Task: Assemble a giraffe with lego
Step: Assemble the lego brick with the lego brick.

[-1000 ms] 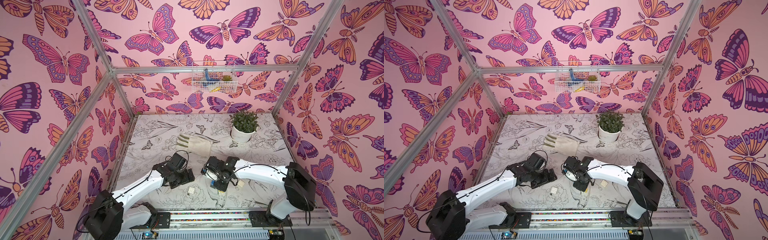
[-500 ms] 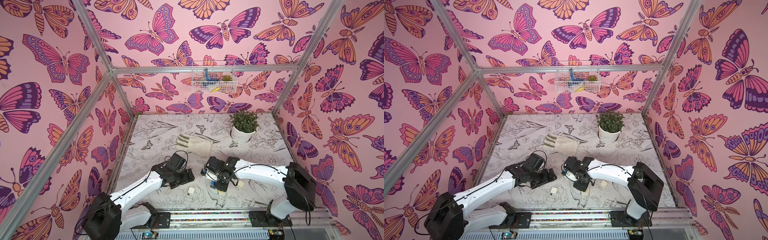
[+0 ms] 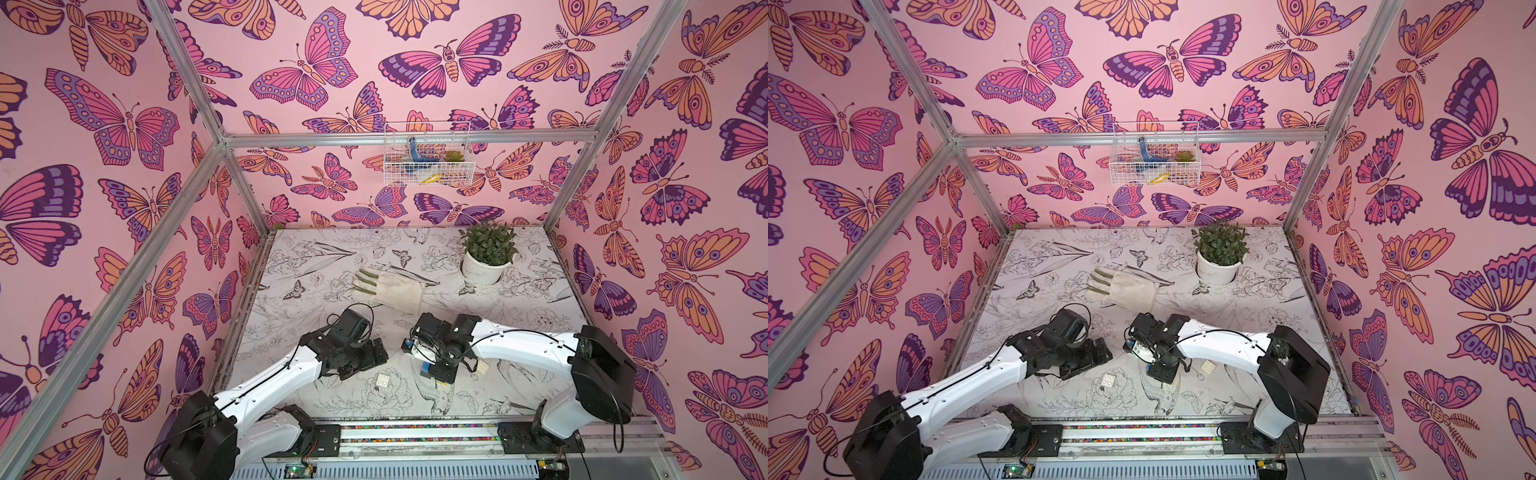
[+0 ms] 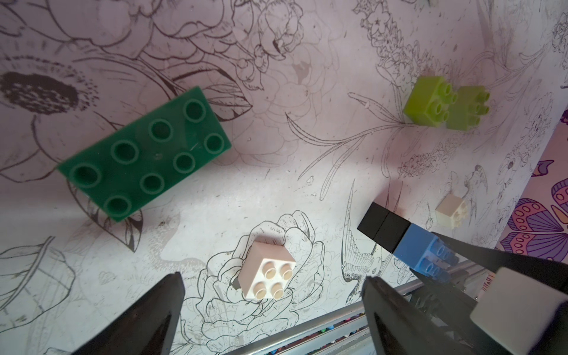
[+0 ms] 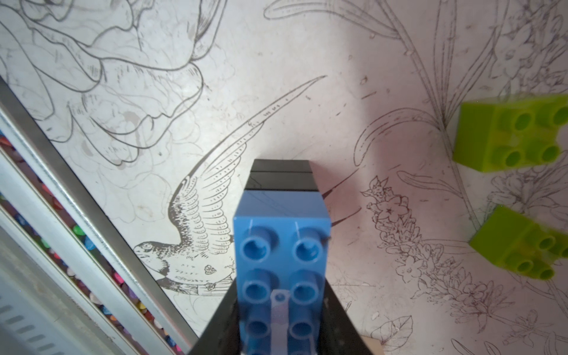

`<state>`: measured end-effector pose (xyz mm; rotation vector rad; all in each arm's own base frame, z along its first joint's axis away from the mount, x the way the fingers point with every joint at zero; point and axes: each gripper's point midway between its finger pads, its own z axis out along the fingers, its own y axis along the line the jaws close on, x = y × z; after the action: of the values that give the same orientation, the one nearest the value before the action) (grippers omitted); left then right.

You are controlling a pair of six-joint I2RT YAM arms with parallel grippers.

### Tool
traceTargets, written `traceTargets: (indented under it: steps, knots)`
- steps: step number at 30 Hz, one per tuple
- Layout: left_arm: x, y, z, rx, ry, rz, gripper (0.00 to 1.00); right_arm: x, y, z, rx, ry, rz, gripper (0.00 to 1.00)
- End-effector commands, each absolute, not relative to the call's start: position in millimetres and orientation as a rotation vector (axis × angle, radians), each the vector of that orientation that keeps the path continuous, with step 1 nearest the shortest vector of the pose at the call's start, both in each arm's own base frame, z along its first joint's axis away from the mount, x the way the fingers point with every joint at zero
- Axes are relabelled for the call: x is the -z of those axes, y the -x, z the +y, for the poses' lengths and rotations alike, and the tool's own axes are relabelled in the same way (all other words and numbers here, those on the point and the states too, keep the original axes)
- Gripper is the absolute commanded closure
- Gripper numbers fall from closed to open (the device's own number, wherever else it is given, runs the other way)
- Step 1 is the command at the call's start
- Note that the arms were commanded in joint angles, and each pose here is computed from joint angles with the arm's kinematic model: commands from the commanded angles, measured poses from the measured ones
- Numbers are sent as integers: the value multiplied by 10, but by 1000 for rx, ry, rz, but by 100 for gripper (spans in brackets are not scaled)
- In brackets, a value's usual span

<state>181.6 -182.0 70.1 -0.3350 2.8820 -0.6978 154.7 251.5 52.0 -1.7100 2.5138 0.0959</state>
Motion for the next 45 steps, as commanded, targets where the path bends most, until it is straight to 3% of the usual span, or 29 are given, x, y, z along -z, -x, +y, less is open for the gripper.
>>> traceTargets:
  steps: [1, 22, 35, 45]
  knots:
    - [-686, -1817, -1795, 692, 354, 2881, 4, -218, -1338, 2312, -78, 1802, 2618, 99]
    - [-884, -2019, -1874, 673, 276, 2840, 4, -120, -1368, 2297, -129, 1769, 2659, 95]
    - [-900, -2018, -1846, 685, 279, 2838, 4, -375, -1543, 2405, -182, 1656, 2563, 70]
    - [-897, -2030, -1790, 677, 296, 2834, 4, -677, -1645, 2547, -240, 1585, 2482, 39]
